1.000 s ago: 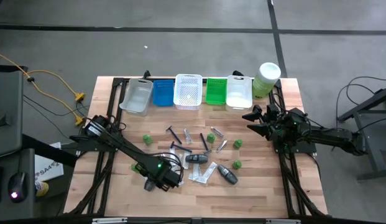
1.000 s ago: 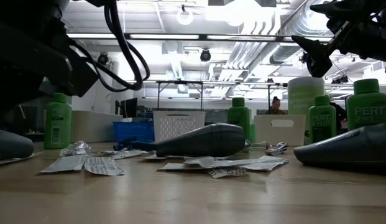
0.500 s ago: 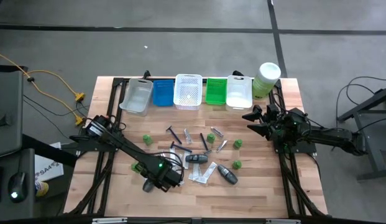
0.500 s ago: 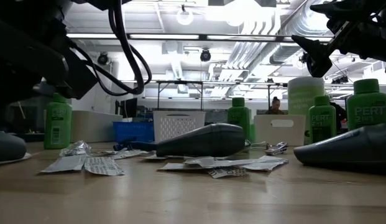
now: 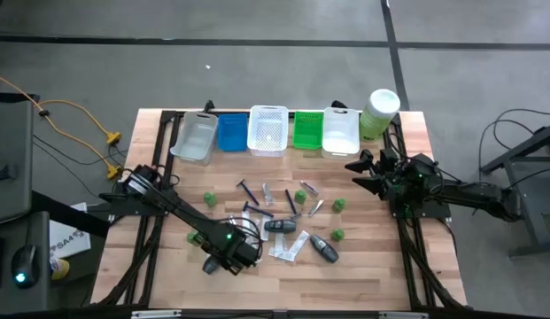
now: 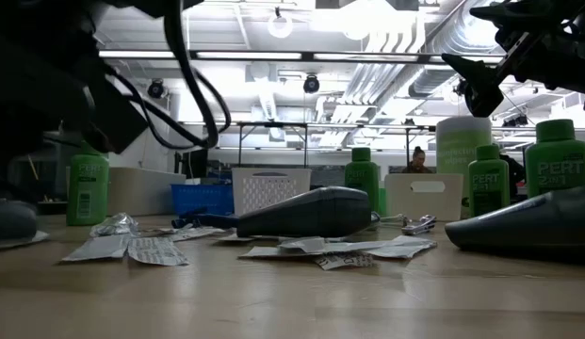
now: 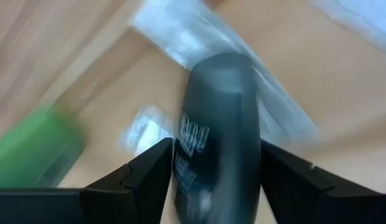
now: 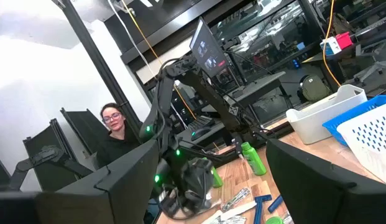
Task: Pick & Place Travel size toiletries
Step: Put the left deodorant into the gray bin
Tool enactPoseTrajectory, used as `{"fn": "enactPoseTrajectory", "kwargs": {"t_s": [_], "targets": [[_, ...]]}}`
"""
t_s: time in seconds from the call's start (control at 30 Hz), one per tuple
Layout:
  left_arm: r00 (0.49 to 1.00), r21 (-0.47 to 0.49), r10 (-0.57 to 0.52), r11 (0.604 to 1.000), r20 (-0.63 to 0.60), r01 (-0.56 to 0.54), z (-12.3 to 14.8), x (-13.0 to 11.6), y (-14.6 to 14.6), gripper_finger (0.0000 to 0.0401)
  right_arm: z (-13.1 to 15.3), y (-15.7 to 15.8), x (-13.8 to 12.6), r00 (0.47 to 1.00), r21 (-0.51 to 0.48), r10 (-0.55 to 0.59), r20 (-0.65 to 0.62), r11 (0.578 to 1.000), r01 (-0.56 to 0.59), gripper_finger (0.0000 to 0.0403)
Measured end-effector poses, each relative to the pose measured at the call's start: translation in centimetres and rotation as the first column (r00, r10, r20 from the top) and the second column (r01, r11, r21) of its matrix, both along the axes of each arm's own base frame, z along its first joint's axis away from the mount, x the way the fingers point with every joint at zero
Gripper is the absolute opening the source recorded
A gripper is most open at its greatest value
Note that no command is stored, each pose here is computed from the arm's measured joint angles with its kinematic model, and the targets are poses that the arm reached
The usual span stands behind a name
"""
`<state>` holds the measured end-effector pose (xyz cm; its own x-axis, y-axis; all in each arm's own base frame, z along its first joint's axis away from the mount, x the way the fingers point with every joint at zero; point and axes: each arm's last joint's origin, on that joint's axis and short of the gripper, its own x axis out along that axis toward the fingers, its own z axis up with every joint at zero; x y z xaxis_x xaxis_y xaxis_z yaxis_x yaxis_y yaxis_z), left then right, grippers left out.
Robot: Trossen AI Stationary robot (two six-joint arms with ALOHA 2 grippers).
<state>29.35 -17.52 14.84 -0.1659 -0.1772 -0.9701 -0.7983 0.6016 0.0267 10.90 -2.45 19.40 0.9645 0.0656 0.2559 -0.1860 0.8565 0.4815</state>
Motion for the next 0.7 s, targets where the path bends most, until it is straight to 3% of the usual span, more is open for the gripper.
{"fn": "enactPoseTrajectory", "kwargs": {"t_s": [0.33, 0.57, 0.7], "targets": [[1.000, 0.008, 0.001, 1.000, 0.010, -0.002, -0.40, 0.15, -0.05, 0.0232, -0.04, 0.00, 0.01, 1.000, 0.001, 0.000, -0.004, 1.000, 0.000, 0.0293], [1.000, -0.017, 0.000, 1.000, 0.002, 0.000, -0.41, 0.19, -0.11, 0.0184, -0.09, -0.01, 0.03, 1.000, 0.003, 0.000, -0.010, 1.000, 0.000, 0.0293], [1.000, -0.023, -0.011, 1.000, -0.001, 0.011, -0.43, 0.17, -0.11, 0.0183, -0.14, -0.01, 0.04, 1.000, 0.005, 0.000, -0.015, 1.000, 0.000, 0.0293]]}}
